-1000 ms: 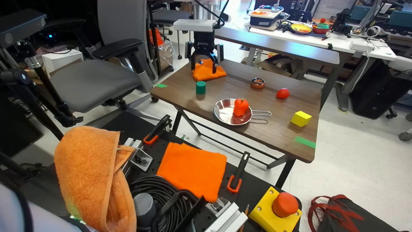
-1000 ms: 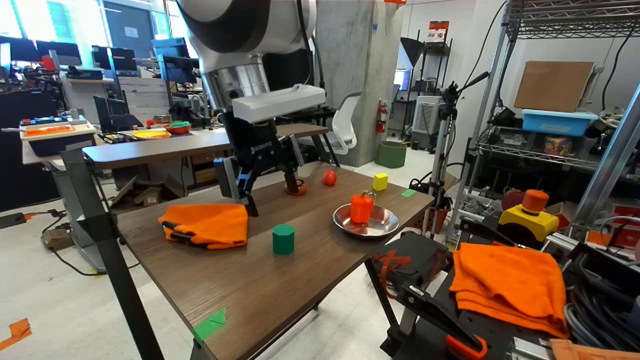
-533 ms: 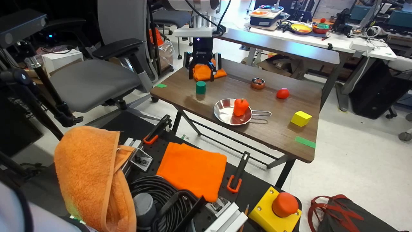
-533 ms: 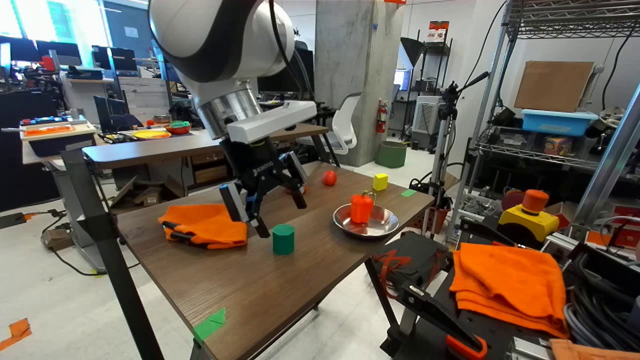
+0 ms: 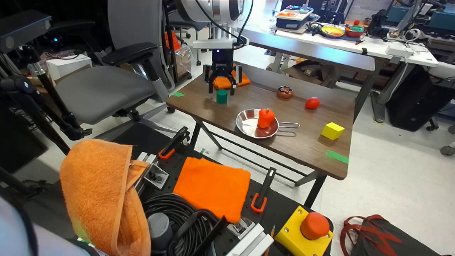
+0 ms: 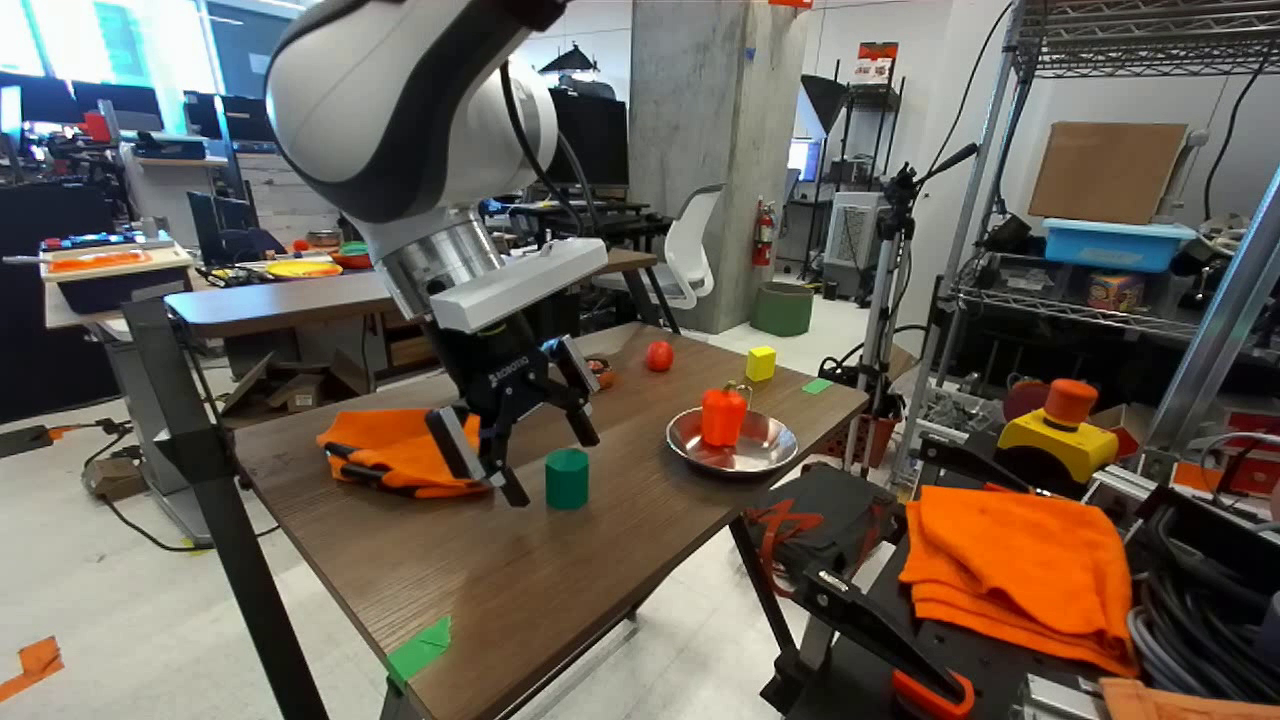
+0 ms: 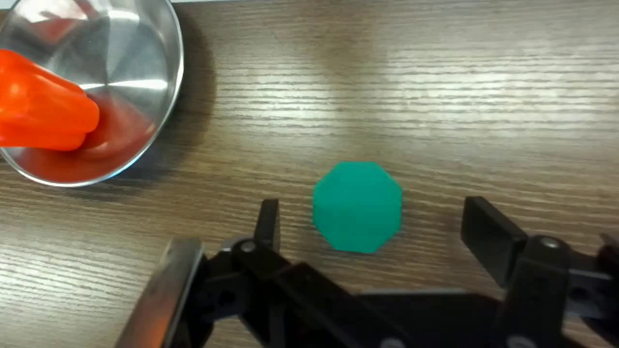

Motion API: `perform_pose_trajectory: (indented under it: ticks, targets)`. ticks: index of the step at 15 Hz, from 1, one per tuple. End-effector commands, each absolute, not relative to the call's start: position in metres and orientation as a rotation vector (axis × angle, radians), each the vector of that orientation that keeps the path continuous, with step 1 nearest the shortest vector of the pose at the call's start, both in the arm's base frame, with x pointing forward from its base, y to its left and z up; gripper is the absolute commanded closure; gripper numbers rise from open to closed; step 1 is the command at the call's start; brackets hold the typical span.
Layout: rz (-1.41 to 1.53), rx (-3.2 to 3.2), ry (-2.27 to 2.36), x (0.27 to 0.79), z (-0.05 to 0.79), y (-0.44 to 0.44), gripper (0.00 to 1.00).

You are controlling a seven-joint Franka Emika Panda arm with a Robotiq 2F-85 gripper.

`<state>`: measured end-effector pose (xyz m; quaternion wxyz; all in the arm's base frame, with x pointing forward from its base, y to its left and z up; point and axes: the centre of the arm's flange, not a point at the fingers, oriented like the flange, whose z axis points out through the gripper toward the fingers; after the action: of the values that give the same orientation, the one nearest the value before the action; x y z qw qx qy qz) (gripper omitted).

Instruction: Move the green object to the right

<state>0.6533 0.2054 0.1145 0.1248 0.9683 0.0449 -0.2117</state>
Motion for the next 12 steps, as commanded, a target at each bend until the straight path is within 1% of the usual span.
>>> perform_pose_trajectory:
  ticks: [1, 5, 8, 12]
  targets:
    - [-0.682, 2.789, 0.123, 0.676, 0.107, 0.213, 0.32]
    - [-0.811, 2.768, 0.129, 0.68, 0.119, 0.205, 0.65]
    - [-0.892, 2.802, 0.132, 0.685, 0.146, 0.189, 0.83]
    - [-0.865, 2.911, -0.062, 0.724, 0.184, 0.149, 0.83]
